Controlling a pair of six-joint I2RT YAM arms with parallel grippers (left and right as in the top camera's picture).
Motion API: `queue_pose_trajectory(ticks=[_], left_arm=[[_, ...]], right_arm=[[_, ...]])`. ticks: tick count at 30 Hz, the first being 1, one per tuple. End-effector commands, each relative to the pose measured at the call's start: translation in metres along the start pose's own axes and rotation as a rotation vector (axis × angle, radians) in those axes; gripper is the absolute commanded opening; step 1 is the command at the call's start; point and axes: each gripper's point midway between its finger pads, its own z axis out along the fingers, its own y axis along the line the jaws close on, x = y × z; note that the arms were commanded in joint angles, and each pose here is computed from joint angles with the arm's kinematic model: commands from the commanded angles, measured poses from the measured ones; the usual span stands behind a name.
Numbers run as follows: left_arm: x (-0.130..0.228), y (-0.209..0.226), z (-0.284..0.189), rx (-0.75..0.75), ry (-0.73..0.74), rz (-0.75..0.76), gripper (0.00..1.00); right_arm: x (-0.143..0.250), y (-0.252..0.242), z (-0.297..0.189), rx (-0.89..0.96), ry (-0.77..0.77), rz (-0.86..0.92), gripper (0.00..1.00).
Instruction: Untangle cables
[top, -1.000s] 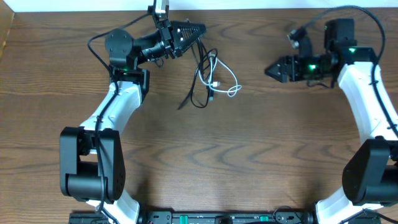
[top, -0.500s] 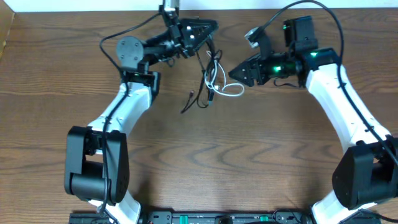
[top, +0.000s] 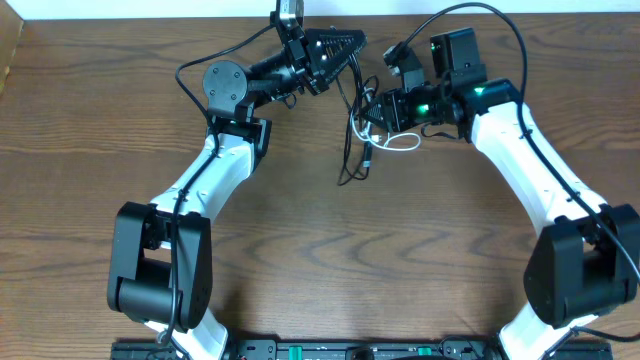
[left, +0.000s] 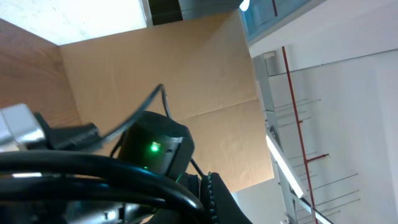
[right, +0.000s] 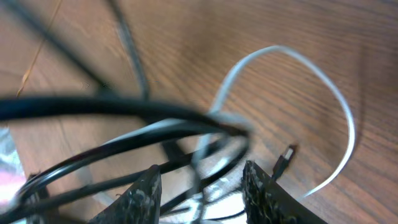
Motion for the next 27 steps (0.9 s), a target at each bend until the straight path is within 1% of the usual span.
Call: queue_pose_trajectory(ticks=[1, 6, 9, 10, 11, 13, 14, 15, 17, 20, 22, 24, 27], left_arm=[[0.003, -0.011, 0.005, 0.021, 0.006, 0.018, 0.08], [0.005, -0.011, 0.006, 0.022, 0.011, 0.017, 0.07], [0.004, -0.011, 0.006, 0.022, 0.011, 0.018, 0.08], [0.004, -0.010, 0.006, 0.022, 0.011, 0.017, 0.07], [0.004, -0.010, 0.006, 0.022, 0.010, 0.017, 0.07], [0.002, -0.011, 0.005, 0.022, 0.003, 0.018, 0.08], [0.001, -0.010, 0.004, 0.019, -0.001, 0.015, 0.08], [-0.001, -0.008, 0.003, 0.011, -0.006, 0.005, 0.07], [-0.007, -0.003, -0.001, -0.008, -0.021, -0.006, 0.08], [-0.022, 0.005, -0.015, -0.046, -0.056, -0.011, 0.08], [-0.035, 0.009, -0.030, -0.077, -0.078, 0.042, 0.07], [-0.045, 0.015, -0.046, -0.111, -0.085, 0.097, 0.07], [-0.054, 0.027, -0.065, -0.170, -0.086, 0.100, 0.08]], right_arm=[[-0.008, -0.006, 0.006, 0.025, -0.028, 0.060, 0.39], [-0.017, -0.005, 0.017, 0.015, -0.061, 0.025, 0.39], [-0.016, -0.003, 0.028, 0.005, -0.058, 0.010, 0.33], [-0.015, -0.004, 0.030, 0.011, -0.057, 0.010, 0.29], [-0.013, -0.014, 0.033, 0.064, -0.051, 0.046, 0.18], [-0.010, -0.026, 0.034, 0.122, -0.047, 0.070, 0.10], [-0.009, -0.034, 0.033, 0.167, -0.048, 0.090, 0.04], [-0.007, -0.041, 0.031, 0.212, -0.048, 0.120, 0.01], [0.000, -0.063, 0.025, 0.339, -0.044, 0.204, 0.01], [0.019, -0.105, 0.003, 0.606, -0.052, 0.376, 0.01], [0.030, -0.125, -0.013, 0.727, -0.041, 0.414, 0.01], [0.039, -0.136, -0.024, 0.779, -0.018, 0.436, 0.01], [0.055, -0.147, -0.036, 0.788, 0.044, 0.472, 0.01]])
